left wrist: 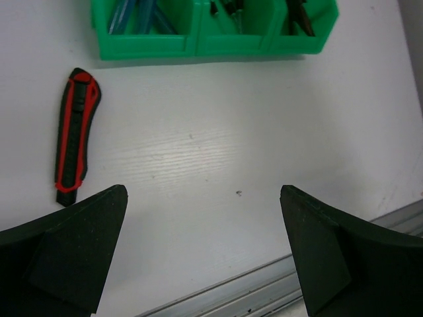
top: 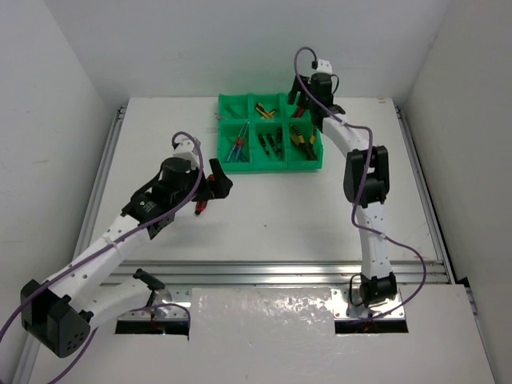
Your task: Sort the tools into containers
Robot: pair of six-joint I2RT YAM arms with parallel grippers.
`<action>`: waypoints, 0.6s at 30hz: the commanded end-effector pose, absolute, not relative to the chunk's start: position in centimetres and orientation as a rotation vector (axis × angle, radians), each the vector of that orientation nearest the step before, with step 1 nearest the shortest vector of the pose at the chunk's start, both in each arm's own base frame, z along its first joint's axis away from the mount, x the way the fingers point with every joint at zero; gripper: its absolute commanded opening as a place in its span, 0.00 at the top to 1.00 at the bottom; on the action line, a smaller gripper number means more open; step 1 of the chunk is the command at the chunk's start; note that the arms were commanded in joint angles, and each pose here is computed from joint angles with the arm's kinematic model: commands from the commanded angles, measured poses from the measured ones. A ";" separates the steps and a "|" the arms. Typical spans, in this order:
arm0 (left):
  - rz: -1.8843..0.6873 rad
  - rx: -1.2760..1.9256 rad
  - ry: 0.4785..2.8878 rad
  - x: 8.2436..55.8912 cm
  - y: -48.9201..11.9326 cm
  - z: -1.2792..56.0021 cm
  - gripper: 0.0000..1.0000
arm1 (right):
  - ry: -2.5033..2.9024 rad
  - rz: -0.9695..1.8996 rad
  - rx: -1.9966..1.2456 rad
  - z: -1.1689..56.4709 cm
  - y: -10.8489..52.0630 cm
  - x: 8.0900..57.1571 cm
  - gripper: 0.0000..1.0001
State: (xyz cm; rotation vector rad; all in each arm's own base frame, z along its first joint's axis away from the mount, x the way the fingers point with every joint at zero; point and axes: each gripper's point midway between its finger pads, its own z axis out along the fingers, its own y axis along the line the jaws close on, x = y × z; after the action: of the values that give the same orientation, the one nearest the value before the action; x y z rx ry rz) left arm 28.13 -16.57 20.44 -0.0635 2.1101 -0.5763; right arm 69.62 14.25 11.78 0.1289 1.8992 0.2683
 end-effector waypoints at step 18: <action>-0.137 -0.273 2.778 36.0 -9.1 1.3 0.22 | 2.111 0.746 -0.434 22.3 23.4 33.0 0.01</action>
State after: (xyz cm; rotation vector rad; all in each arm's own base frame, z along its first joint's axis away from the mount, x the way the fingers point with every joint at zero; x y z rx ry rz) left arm 36.36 -9.13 0.84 -0.2688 2.7667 -0.0974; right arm 35.58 23.44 23.74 -0.4001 2.0906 0.6728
